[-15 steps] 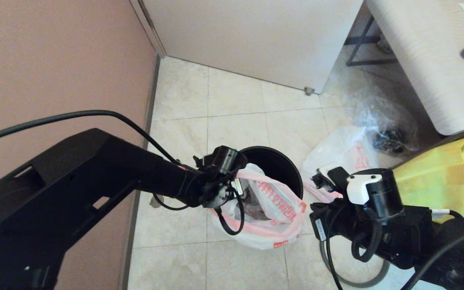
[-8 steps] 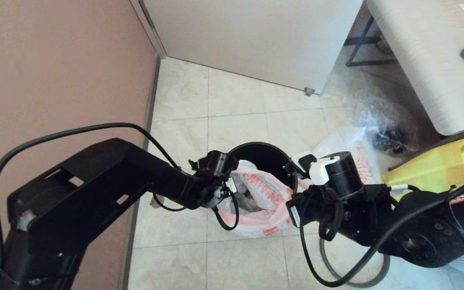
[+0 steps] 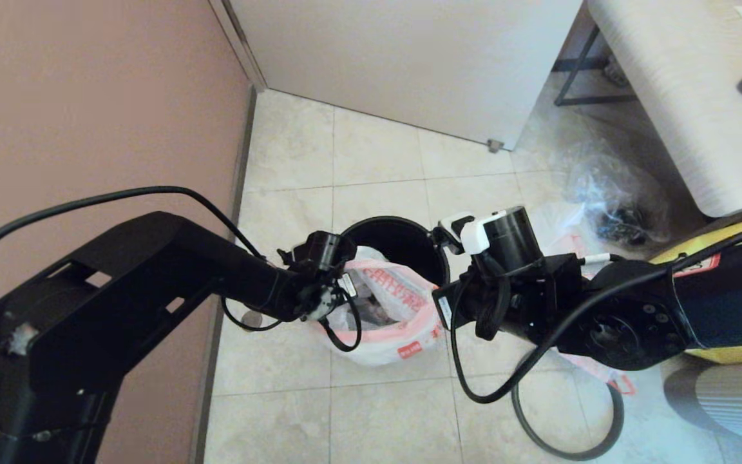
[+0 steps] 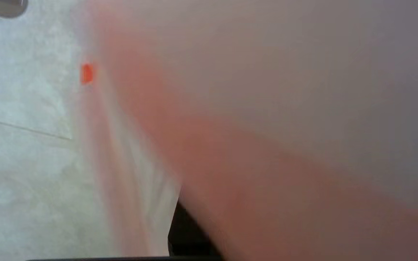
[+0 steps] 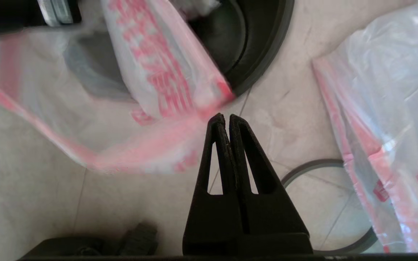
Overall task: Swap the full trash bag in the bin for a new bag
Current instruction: Put the new garbage bag on the trash can
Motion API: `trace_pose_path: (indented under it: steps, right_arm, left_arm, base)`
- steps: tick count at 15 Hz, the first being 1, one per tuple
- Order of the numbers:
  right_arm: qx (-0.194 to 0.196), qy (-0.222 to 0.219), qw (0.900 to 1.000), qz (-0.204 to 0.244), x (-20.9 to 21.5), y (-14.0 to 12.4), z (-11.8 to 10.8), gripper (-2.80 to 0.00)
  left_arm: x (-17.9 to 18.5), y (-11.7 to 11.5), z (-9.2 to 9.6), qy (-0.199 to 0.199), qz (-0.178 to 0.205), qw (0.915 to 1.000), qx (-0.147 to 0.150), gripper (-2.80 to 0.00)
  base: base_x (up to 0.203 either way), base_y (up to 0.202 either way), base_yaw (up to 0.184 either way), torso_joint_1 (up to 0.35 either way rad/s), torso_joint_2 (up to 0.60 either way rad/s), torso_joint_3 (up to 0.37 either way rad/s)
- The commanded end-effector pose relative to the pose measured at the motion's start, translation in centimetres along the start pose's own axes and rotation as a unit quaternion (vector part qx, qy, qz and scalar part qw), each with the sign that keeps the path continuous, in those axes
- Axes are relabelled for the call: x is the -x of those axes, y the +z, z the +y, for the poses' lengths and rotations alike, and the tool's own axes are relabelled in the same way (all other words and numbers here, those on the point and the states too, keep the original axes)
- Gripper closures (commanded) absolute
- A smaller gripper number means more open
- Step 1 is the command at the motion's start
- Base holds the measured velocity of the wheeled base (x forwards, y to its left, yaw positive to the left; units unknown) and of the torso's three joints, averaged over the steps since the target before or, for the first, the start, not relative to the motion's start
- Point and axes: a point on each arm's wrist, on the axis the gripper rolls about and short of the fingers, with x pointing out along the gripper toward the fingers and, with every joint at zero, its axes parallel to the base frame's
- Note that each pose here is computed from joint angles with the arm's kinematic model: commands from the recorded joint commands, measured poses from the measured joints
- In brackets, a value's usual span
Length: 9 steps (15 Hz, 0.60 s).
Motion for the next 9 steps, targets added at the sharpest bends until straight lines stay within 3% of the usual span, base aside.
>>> trace_pose_path:
  steps: [1,5,6,9]
  right_arm:
    - [-0.006,-0.001,1.0,-0.011,0.5,1.1,-0.2,0.0]
    - [-0.034,0.007,0.999,0.01,0.2,2.5,-0.2,0.0]
    - [-0.038,0.012,0.999,0.013,-0.2,2.7,0.1,-2.8]
    - [-0.033,0.013,0.999,0.038,-1.7,3.0,0.7,-2.8]
  left_arm:
    - [0.6,0.4,-0.1,-0.004,-0.006,1.0,0.005,0.0]
    - [0.7,0.9,0.2,-0.002,-0.01,0.9999,0.008,0.0]
    - [0.7,1.1,0.4,0.0,-0.011,0.9999,0.009,0.0]
    - [0.7,1.1,0.8,0.01,-0.002,0.9999,0.003,0.0]
  base:
    - [0.0,0.0,0.0,0.0,0.0,0.0]
    - [0.0,0.0,0.0,0.0,0.0,0.0]
    - [0.0,0.0,0.0,0.0,0.0,0.0]
    - [0.0,0.0,0.0,0.0,0.0,0.0]
